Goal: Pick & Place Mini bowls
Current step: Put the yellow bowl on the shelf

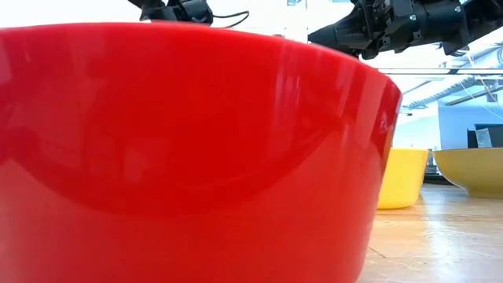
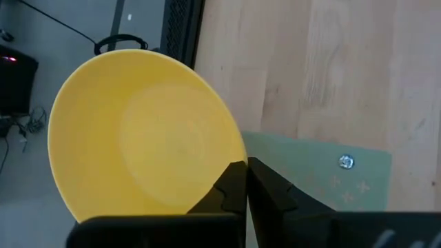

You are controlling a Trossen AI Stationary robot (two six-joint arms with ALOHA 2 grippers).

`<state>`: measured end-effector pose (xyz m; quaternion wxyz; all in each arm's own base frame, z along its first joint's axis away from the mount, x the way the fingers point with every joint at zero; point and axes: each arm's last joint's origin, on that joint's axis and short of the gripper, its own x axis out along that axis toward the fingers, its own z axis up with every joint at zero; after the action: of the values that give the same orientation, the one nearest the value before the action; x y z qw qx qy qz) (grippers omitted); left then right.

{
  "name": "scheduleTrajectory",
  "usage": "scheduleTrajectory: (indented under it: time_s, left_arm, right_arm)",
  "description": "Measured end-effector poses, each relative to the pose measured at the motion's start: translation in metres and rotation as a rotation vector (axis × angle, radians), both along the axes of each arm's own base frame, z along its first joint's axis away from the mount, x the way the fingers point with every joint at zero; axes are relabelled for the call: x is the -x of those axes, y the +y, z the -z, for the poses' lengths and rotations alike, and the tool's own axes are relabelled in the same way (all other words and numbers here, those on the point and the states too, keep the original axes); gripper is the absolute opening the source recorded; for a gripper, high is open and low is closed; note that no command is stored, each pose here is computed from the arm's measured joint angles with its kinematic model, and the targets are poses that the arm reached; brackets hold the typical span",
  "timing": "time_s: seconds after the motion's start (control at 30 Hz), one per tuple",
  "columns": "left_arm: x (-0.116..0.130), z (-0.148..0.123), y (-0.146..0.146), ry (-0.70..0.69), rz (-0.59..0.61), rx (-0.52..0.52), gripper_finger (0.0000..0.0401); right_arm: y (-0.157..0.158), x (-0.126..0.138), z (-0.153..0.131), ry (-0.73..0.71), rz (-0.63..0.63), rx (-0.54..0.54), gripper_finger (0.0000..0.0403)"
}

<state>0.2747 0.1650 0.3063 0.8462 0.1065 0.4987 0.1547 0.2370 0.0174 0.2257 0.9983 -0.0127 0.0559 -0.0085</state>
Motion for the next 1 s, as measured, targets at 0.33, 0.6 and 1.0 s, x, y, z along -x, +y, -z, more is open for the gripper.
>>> scheduleTrajectory:
  time_s: [0.33, 0.6, 1.0]
  left_arm:
    - [0.0014, -0.0003, 0.0036, 0.008, -0.054, -0.031, 0.001]
    - [0.0024, 0.0002, 0.004, 0.011, -0.065, -0.022, 0.0007]
    - [0.0037, 0.0002, 0.0062, 0.012, -0.069, -0.022, 0.0012]
  right_arm:
    - [0.0, 0.0, 0.0001, 0.001, 0.0, 0.0, 0.0171]
    - [0.0, 0.0001, 0.0008, 0.008, 0.0, 0.001, 0.0171]
    - [0.0, 0.0002, 0.0016, 0.016, 0.0, 0.001, 0.0171]
